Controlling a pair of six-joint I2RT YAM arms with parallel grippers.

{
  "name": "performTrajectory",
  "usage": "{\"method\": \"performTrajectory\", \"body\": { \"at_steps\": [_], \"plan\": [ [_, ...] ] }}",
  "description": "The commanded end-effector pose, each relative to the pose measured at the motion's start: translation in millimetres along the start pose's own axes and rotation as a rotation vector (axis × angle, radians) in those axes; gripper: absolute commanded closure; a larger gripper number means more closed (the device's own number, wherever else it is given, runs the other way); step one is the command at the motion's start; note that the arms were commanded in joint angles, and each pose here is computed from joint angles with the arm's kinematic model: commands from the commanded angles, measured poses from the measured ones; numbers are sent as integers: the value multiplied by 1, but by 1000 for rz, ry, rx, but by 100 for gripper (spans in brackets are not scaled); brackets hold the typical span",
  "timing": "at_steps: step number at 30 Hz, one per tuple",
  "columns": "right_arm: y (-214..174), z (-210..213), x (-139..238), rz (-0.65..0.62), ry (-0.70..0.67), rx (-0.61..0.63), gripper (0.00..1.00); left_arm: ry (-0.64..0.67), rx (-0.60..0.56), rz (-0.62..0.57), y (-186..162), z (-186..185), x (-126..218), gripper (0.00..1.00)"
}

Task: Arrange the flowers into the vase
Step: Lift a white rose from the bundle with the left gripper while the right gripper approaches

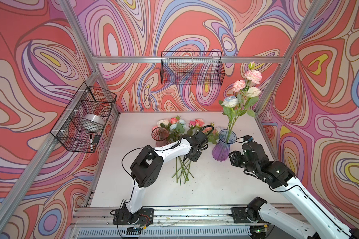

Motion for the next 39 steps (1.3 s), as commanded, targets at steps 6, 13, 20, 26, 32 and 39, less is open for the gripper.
{"method": "performTrajectory", "body": {
  "at_steps": [6, 13, 20, 26, 32, 39],
  "plan": [
    [-1, 1, 14, -7, 45, 13, 64, 86, -32, 62, -3, 11, -17, 67],
    [1, 3, 22, -6, 60, 23, 64, -15, 12, 93, -8, 8, -27, 82],
    [6, 0, 36, -29, 48, 41, 64, -84, 21, 119, -13, 2, -18, 100],
    [13, 3, 46, -60, 70, 33, 64, -145, 85, -11, 7, 4, 43, 100],
    [16, 18, 42, -68, 157, 30, 64, -219, 183, -183, 17, 9, 103, 100],
    [23, 47, 43, -41, 293, 17, 64, -333, 295, -370, 8, 7, 145, 100]
  ]
}}
Point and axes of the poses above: each gripper's point midway between its finger pads, its own x axis back along the fingers, its own z axis along the line the jaws close on, y = z × x, the point moved 3 cm from there along x, back along the fingers, and after that the axes turned 1 degree about -x, right-handed, at the moved point
